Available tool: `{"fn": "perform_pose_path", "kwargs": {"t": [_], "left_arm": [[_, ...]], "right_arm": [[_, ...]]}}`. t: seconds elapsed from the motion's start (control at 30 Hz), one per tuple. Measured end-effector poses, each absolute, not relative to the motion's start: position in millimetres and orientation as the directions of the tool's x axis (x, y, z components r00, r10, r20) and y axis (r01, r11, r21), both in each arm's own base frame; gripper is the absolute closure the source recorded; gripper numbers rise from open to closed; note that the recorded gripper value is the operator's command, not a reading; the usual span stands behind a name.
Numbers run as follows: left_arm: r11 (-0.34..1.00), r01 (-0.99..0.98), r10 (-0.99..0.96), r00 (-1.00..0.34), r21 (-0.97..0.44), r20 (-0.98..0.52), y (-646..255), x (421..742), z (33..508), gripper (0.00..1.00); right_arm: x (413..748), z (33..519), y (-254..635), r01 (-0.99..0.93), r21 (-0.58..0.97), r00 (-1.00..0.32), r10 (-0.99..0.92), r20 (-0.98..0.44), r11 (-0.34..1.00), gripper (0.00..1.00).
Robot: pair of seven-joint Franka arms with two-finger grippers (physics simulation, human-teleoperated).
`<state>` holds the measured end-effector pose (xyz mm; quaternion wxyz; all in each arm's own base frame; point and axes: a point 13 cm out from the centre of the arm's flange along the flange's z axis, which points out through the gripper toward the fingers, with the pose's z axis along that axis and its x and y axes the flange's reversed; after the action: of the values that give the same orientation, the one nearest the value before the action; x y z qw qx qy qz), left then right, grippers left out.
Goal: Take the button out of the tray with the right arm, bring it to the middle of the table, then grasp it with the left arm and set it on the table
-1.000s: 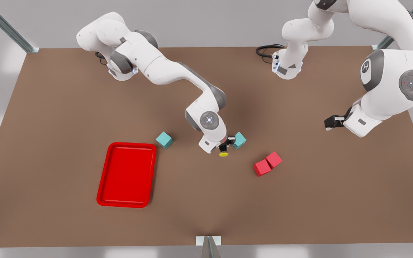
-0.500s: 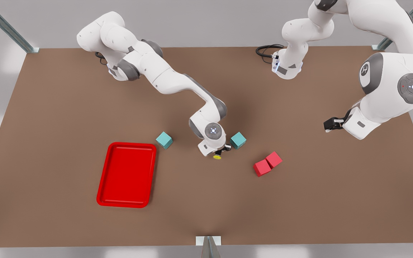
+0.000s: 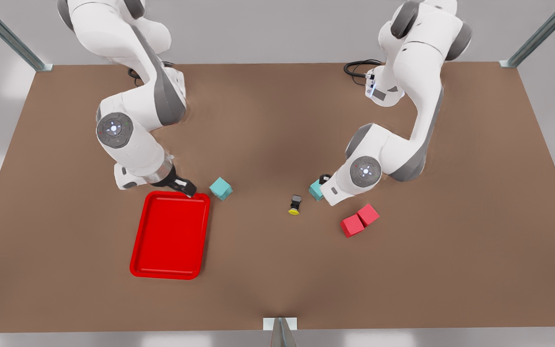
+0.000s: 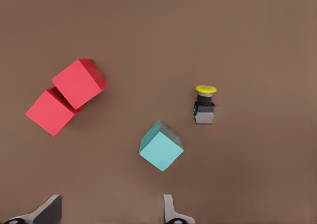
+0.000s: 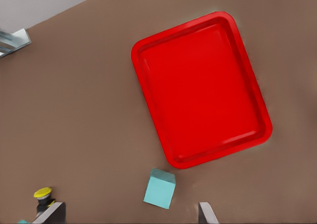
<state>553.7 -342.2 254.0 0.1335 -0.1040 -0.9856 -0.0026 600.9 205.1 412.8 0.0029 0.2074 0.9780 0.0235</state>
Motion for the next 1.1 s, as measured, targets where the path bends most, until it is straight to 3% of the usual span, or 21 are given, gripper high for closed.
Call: {"fn": "perform_pose_path", "kwargs": {"t": [0.13,0.33,0.57,0.9,1.1], "left_arm": [[0.992,0.118,0.123,-0.962,-0.037,0.244,-408.2,546.5,151.9,0.0],[0.995,-0.064,-0.052,-0.987,-0.077,0.152,-430.1,558.0,80.3,0.0],[0.988,-0.112,-0.106,-0.993,-0.108,0.06,-445.1,558.6,60.3,0.0],[0.997,0.021,0.023,-0.999,-0.073,0.022,-458.9,533.3,41.7,0.0],[0.996,0.07,0.07,-0.998,-0.058,-0.003,-456.0,539.6,38.5,0.0]], "right_arm": [[587.5,482.3,113.1,0.384,0.003,-0.922,0.384,-0.058,0.923,0.0],[581.9,483.5,59.7,0.316,-0.049,-0.949,0.316,0.0,0.948,0.0],[578.8,479.9,77.6,0.161,-0.06,-0.986,0.164,0.037,0.985,0.0],[581.2,482.0,71.5,0.059,-0.057,-0.997,0.062,0.047,0.997,0.0],[580.8,479.6,76.4,0.009,-0.055,-0.998,0.012,0.055,0.998,0.0]]}}
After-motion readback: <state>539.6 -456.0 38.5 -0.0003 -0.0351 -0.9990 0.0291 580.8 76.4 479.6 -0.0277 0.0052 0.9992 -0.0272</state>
